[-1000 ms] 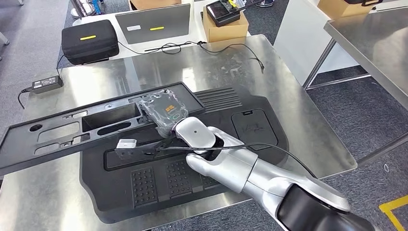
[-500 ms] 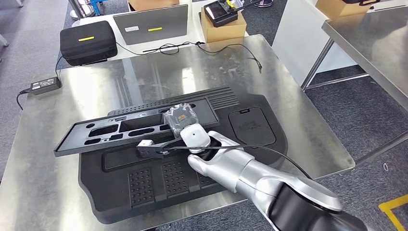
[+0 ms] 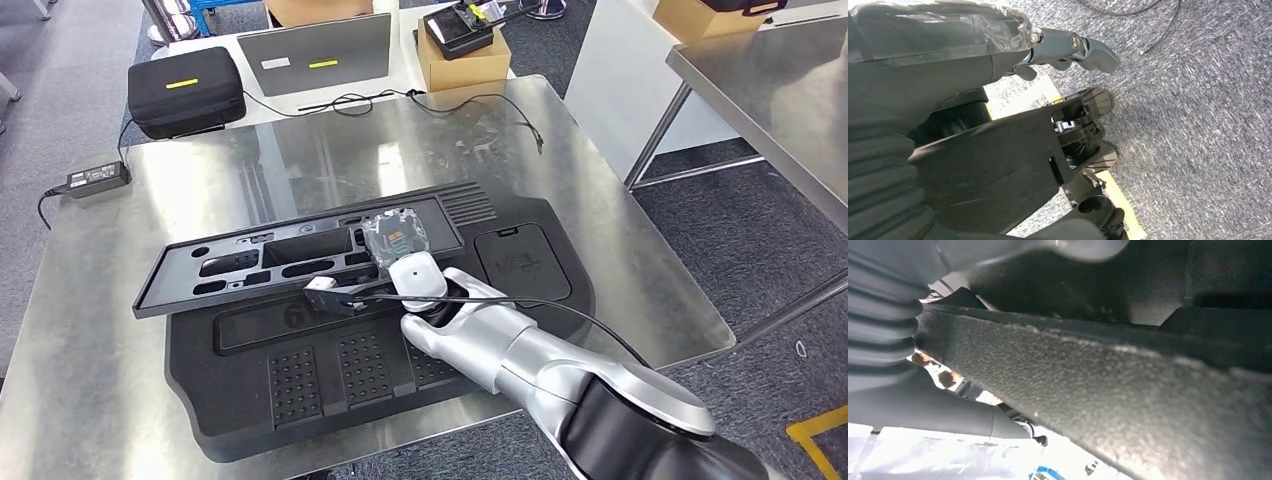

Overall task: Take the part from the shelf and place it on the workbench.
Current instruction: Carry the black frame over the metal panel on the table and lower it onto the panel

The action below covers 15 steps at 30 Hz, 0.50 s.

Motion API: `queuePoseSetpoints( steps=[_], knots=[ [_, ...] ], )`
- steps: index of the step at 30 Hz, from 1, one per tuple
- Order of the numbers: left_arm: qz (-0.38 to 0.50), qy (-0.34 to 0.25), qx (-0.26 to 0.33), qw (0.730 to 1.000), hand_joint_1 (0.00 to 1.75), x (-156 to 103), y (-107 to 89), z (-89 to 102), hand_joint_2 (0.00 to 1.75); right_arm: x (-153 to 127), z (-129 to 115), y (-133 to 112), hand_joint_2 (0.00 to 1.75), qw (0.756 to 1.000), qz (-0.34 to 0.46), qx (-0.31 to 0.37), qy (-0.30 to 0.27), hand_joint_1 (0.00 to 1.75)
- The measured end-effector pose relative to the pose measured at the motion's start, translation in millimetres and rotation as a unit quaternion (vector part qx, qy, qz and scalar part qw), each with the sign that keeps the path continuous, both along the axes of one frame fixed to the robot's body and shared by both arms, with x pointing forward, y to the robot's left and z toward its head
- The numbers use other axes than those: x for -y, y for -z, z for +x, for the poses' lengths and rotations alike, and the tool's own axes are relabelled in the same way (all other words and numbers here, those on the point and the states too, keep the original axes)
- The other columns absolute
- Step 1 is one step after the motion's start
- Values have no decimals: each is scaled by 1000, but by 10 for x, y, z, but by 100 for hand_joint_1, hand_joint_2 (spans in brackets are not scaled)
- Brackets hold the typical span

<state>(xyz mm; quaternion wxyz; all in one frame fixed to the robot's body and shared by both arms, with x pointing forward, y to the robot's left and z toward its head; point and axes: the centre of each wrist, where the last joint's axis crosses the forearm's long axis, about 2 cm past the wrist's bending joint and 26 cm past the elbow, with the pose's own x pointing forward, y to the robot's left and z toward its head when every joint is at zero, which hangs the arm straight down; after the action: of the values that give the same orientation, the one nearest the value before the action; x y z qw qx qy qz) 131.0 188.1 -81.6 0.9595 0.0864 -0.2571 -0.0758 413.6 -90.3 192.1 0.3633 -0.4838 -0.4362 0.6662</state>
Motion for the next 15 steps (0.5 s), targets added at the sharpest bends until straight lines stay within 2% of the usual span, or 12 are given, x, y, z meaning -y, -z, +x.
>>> queuePoseSetpoints(
  steps=[5,8,10,12,15],
  knots=[
    [-6,7,-5,1000,0,23,-5,3,0,27,8,3,0,1000,29,-7,-8,0],
    [-6,9,-5,1000,0,28,-6,5,0,31,1,-15,0,995,95,-33,-27,0],
    [-6,9,-5,1000,0,29,-6,5,0,32,-16,-57,0,979,186,-68,-46,0],
    [-7,9,-5,1000,0,29,-6,5,0,37,-31,-138,0,952,281,-98,-66,0],
    [-7,8,-5,1000,0,30,-7,6,0,48,-55,-258,0,919,367,-115,-91,0]
  ],
)
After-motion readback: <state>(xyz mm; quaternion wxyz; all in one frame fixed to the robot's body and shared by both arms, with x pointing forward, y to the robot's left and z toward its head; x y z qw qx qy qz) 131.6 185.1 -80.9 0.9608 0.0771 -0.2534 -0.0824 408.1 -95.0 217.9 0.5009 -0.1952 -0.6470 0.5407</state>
